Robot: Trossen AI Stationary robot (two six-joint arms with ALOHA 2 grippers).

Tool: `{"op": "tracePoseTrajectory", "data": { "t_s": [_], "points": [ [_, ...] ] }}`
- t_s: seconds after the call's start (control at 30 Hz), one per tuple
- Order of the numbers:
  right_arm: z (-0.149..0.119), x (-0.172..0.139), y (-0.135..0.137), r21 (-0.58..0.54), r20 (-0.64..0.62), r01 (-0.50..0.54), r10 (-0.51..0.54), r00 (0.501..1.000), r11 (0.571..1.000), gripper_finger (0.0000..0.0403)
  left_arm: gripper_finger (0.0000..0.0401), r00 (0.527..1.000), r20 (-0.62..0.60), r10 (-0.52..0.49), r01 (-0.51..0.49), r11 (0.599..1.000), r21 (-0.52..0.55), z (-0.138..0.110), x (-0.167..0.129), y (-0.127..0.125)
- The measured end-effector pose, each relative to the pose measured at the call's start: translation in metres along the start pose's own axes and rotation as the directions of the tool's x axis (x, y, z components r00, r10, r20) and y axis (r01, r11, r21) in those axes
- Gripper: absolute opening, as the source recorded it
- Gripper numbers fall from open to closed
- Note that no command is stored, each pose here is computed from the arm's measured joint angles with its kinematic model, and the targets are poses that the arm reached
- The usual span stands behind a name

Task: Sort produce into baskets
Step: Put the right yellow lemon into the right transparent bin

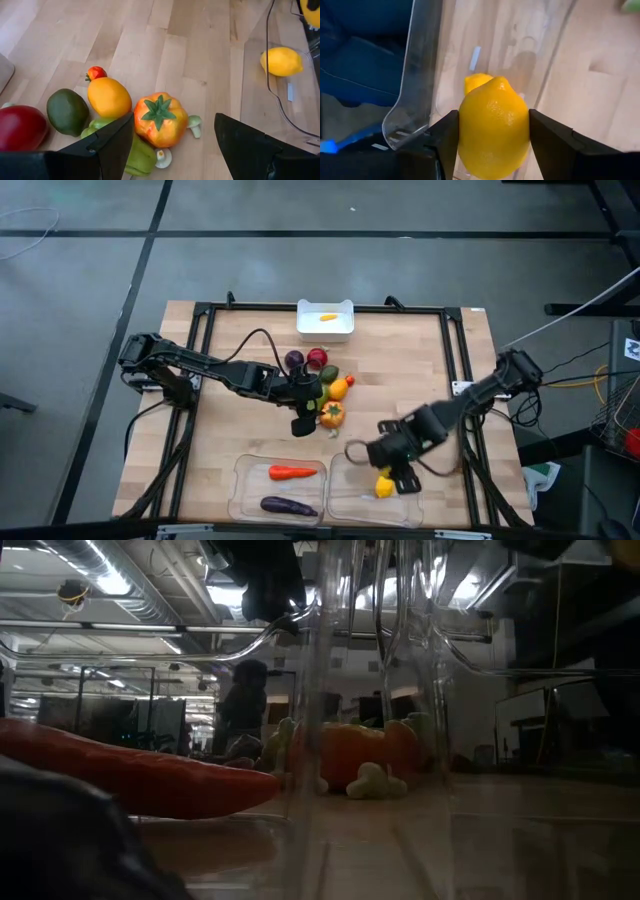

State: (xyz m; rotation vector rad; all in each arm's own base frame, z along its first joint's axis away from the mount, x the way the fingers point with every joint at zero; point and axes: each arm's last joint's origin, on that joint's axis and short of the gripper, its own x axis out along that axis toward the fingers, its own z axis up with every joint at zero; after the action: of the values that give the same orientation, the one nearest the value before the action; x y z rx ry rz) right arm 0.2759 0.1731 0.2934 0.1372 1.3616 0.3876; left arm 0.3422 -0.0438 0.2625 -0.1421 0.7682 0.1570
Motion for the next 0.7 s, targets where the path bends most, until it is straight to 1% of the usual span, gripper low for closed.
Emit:
{"op": "tracePoseTrajectory", "data": {
  "t_s": [0.17,0.3,0.47,0.7],
  "points": [
    [-0.011,0.013,0.026,-0.031,0.005,0.068,-0.068,0.998,0.997,0.0207,0.0272,1.000,0.000,0.000,0.000,1.000,0.000,0.000,0.000,0.000],
    [-0.016,0.027,0.040,-0.075,-0.012,0.092,-0.093,0.996,0.993,0.0207,0.0272,1.000,0.000,0.000,0.000,1.000,0.000,0.000,0.000,0.000],
    [-0.017,0.048,0.047,-0.099,-0.052,0.112,-0.117,0.992,0.989,0.0207,0.0272,1.000,0.001,0.000,0.000,1.000,0.000,0.000,0.000,0.000],
    [-0.013,0.070,0.044,-0.094,-0.106,0.138,-0.147,0.983,0.986,0.0207,0.0272,1.000,0.001,0.000,0.000,1.000,0.008,0.000,0.000,0.000]
  ]
}}
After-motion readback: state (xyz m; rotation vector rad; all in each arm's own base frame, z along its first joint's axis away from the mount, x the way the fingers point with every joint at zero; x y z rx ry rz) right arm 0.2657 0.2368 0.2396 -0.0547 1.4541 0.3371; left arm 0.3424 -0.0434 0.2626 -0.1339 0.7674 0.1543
